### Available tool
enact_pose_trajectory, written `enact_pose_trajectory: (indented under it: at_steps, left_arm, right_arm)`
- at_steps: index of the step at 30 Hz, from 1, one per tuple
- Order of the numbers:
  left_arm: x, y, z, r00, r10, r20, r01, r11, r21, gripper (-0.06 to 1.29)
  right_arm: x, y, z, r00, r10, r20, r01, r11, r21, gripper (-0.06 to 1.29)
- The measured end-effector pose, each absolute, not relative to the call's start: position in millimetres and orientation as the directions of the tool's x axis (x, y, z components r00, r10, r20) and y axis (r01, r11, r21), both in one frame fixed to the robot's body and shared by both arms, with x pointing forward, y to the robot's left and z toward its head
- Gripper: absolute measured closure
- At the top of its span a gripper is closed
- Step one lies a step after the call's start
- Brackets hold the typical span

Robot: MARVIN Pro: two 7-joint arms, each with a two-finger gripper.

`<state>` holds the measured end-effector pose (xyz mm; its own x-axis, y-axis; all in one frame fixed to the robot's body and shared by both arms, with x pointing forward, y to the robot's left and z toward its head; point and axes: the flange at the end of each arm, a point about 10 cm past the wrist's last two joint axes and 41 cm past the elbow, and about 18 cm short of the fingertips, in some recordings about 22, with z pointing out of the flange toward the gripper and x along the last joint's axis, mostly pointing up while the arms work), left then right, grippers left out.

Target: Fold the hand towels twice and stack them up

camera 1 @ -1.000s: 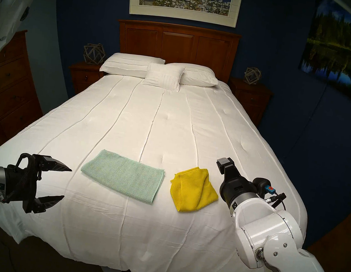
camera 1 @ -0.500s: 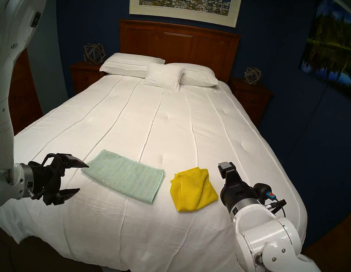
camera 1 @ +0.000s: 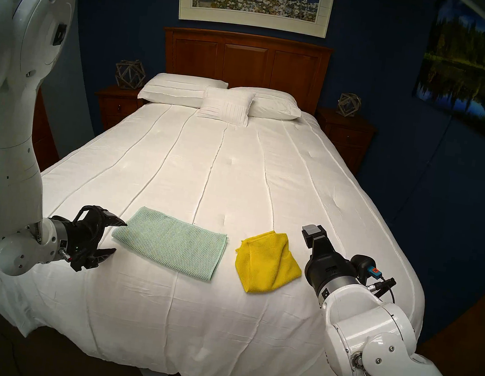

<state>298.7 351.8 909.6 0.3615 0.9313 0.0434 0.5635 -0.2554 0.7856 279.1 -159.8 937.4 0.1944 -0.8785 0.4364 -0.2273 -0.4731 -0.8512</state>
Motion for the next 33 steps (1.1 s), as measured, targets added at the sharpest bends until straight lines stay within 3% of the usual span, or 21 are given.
enact_pose_trajectory:
  at_steps: [3, 5, 8, 10, 11, 16, 33]
  left_arm:
    - [304, 352, 909, 0.355, 0.934, 0.049, 0.564, -0.256, 0.785, 0.21]
    - [306, 353, 909, 0.352, 0.935, 0.054, 0.565, -0.258, 0.784, 0.44]
    - [309, 354, 909, 0.349, 0.935, 0.058, 0.567, -0.260, 0.782, 0.66]
    - [312, 355, 909, 0.345, 0.936, 0.064, 0.569, -0.263, 0.779, 0.60]
    - [314, 355, 907, 0.343, 0.937, 0.066, 0.571, -0.264, 0.777, 0.46]
    - [316, 357, 905, 0.337, 0.939, 0.067, 0.578, -0.262, 0.773, 0.32]
    - [323, 359, 894, 0.314, 0.947, 0.067, 0.591, -0.250, 0.766, 0.29]
  right_arm:
    - [279, -160, 938, 0.193, -0.879, 0.436, -0.225, -0.472, -0.852, 0.03]
    - [279, -160, 938, 0.193, -0.879, 0.436, -0.224, -0.472, -0.853, 0.03]
    - [279, -160, 938, 0.192, -0.879, 0.436, -0.223, -0.472, -0.853, 0.03]
    - [279, -160, 938, 0.192, -0.879, 0.436, -0.222, -0.471, -0.854, 0.03]
    - [280, -160, 938, 0.191, -0.879, 0.436, -0.221, -0.471, -0.854, 0.03]
    - [280, -160, 939, 0.191, -0.880, 0.436, -0.219, -0.471, -0.854, 0.03]
    - [280, -160, 939, 0.189, -0.880, 0.436, -0.218, -0.471, -0.855, 0.03]
